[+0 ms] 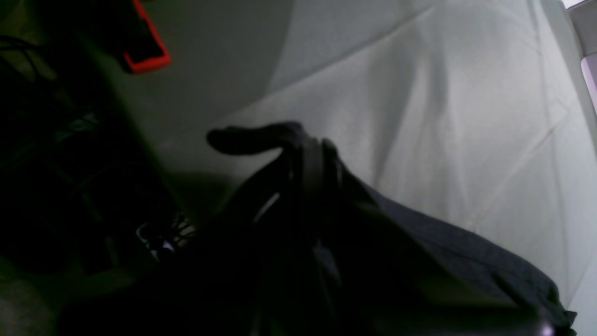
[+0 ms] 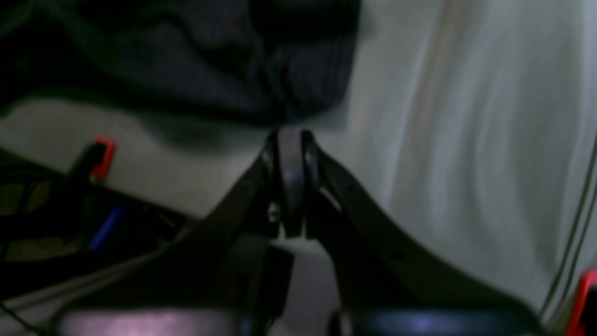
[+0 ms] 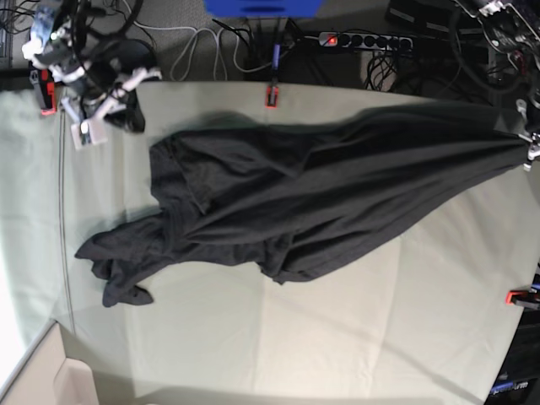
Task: Layout the t-shirt on the table in an organized manner, then fold the t-shirt properly
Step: 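Regrasp the t-shirt edge with the right gripper and stretch it taut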
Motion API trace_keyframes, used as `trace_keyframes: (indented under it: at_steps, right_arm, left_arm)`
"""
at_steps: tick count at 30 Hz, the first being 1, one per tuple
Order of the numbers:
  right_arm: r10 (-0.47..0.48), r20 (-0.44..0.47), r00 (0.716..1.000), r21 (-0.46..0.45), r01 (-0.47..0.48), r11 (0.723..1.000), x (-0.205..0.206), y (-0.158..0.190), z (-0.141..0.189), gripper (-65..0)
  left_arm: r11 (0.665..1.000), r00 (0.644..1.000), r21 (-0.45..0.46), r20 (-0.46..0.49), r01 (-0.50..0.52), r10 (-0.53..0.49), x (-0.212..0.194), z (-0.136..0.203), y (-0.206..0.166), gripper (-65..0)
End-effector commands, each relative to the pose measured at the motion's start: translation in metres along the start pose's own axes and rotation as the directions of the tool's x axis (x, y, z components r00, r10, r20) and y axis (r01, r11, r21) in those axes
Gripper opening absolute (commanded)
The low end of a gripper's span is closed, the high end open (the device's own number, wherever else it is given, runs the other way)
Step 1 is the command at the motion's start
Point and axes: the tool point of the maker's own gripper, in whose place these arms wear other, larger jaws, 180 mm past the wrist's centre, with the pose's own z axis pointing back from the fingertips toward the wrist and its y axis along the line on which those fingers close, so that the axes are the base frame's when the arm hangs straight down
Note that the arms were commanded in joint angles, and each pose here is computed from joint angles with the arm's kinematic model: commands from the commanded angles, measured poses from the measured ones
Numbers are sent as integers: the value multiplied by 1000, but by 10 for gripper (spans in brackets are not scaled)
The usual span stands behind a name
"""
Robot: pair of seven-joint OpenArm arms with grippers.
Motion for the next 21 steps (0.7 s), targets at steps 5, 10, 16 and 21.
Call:
trace_keyframes:
  at_steps: [5, 10, 16, 21]
  right_arm:
    - [37, 82, 996, 80, -44, 996, 30, 25, -10, -441]
    - [56, 115, 992, 132, -71, 989, 45, 42, -22, -277]
    - [43, 149, 988, 143, -65, 988, 65, 37, -43, -272]
    - [11, 94, 996, 153, -26, 988, 51, 26, -62, -272]
  left_arm:
    - [1000, 999, -12, 49, 15, -14, 17, 3, -4, -648]
    - [1000, 999, -12, 48, 14, -13, 16, 3, -4, -648]
    - [1000, 999, -12, 45, 10, -9, 15, 3, -4, -648]
    - [1000, 999, -12, 43, 8, -8, 13, 3, -3, -648]
